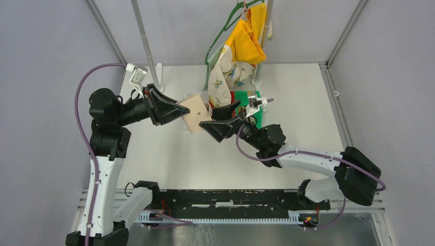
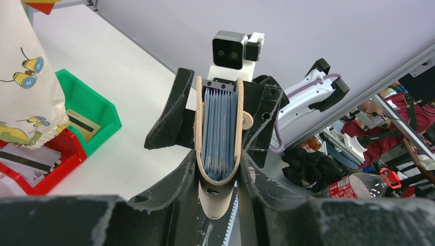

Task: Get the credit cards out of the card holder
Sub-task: Open the card holder.

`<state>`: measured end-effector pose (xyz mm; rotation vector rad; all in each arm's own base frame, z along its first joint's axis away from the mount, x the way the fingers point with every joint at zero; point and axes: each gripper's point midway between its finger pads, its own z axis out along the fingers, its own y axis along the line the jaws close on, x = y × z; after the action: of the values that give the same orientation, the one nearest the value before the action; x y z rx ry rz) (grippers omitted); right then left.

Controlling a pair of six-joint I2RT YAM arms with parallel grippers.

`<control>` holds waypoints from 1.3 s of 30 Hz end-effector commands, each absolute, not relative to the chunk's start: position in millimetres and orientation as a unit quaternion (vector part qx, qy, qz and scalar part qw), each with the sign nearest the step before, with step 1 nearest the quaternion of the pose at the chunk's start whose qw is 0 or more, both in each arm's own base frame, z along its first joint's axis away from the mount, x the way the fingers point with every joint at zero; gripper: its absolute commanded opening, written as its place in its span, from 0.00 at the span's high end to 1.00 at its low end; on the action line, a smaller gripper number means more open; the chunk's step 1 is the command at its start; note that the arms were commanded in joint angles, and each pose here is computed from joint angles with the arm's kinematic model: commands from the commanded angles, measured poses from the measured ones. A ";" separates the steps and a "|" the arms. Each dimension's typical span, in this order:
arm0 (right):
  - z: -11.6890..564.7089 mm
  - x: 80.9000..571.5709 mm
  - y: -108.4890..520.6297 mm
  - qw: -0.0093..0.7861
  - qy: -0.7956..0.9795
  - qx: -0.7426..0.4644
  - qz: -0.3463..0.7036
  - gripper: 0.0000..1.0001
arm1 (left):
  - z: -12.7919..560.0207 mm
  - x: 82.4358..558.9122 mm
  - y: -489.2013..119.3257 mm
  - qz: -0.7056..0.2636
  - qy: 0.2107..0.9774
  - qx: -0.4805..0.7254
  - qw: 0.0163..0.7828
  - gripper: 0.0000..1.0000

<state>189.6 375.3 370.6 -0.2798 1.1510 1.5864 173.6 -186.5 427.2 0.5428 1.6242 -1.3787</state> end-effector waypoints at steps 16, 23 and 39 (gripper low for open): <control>456.4 165.9 342.9 0.542 0.317 -0.100 0.772 0.46 | 454.7 133.6 -188.2 -0.576 0.618 0.268 0.463 0.98; 452.9 166.9 345.6 0.518 0.319 -0.092 0.788 0.74 | 454.4 134.1 -187.7 -0.574 0.618 0.267 0.466 0.98; 433.0 182.8 382.3 0.552 0.494 -0.256 0.621 1.00 | 384.0 152.4 -179.2 -0.482 0.653 0.330 0.482 0.24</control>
<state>190.7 385.0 417.0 -0.4352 1.1484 1.6009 153.4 -182.6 411.1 0.6767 1.6023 -1.2763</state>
